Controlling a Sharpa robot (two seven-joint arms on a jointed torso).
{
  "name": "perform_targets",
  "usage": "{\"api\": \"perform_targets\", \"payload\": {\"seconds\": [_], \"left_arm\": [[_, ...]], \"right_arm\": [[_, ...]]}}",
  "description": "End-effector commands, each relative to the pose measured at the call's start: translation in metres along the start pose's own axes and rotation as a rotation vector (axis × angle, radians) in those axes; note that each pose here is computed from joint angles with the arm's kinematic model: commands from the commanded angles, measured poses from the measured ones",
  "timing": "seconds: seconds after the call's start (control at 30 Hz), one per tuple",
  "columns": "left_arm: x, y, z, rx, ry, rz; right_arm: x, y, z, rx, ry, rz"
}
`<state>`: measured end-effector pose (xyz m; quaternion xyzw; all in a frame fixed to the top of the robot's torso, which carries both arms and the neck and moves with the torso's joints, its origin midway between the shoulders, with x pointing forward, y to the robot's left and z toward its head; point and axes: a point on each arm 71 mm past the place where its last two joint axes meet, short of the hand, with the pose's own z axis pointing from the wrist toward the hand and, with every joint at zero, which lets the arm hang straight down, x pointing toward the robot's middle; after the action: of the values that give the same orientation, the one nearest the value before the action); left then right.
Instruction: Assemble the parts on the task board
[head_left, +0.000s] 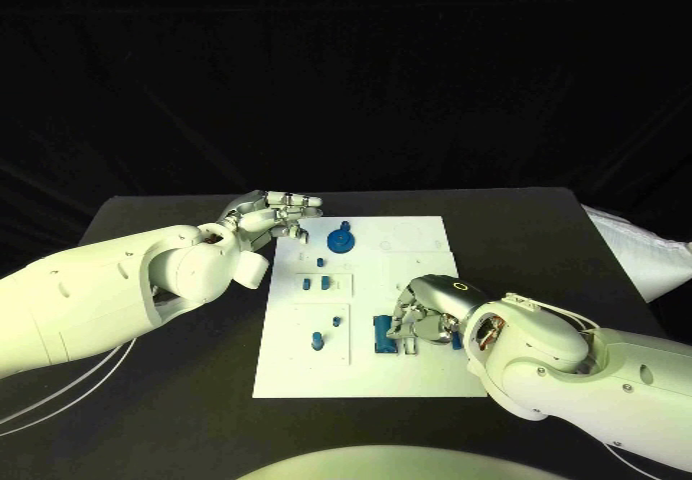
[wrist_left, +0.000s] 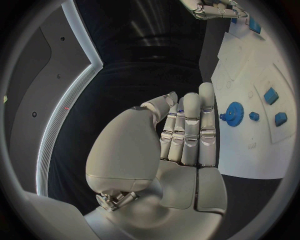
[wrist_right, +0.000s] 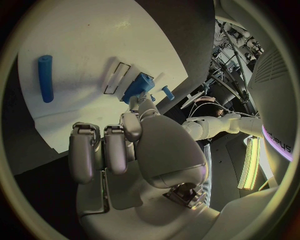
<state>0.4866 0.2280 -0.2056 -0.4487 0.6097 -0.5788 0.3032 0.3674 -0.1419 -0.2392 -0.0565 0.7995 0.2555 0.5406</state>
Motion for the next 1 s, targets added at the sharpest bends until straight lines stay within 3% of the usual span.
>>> {"api": "perform_targets", "payload": {"seconds": [0.03, 0.43, 0.77, 1.0], "left_arm": [[0.002, -0.0005, 0.0001, 0.004, 0.018, -0.009], [0.0012, 0.0002, -0.0002, 0.0, 0.019, -0.01], [0.0015, 0.0009, -0.0003, -0.001, 0.021, -0.011], [0.0017, 0.0011, -0.0003, -0.002, 0.021, -0.011]], "right_arm": [[0.0059, 0.0, -0.0013, -0.005, 0.039, -0.023], [0.0006, 0.0038, -0.0088, -0.066, -0.013, 0.049], [0.0041, 0.0031, -0.0075, -0.06, 0.031, 0.034], [0.0054, -0.0007, -0.0031, -0.028, 0.035, -0.003]]}}
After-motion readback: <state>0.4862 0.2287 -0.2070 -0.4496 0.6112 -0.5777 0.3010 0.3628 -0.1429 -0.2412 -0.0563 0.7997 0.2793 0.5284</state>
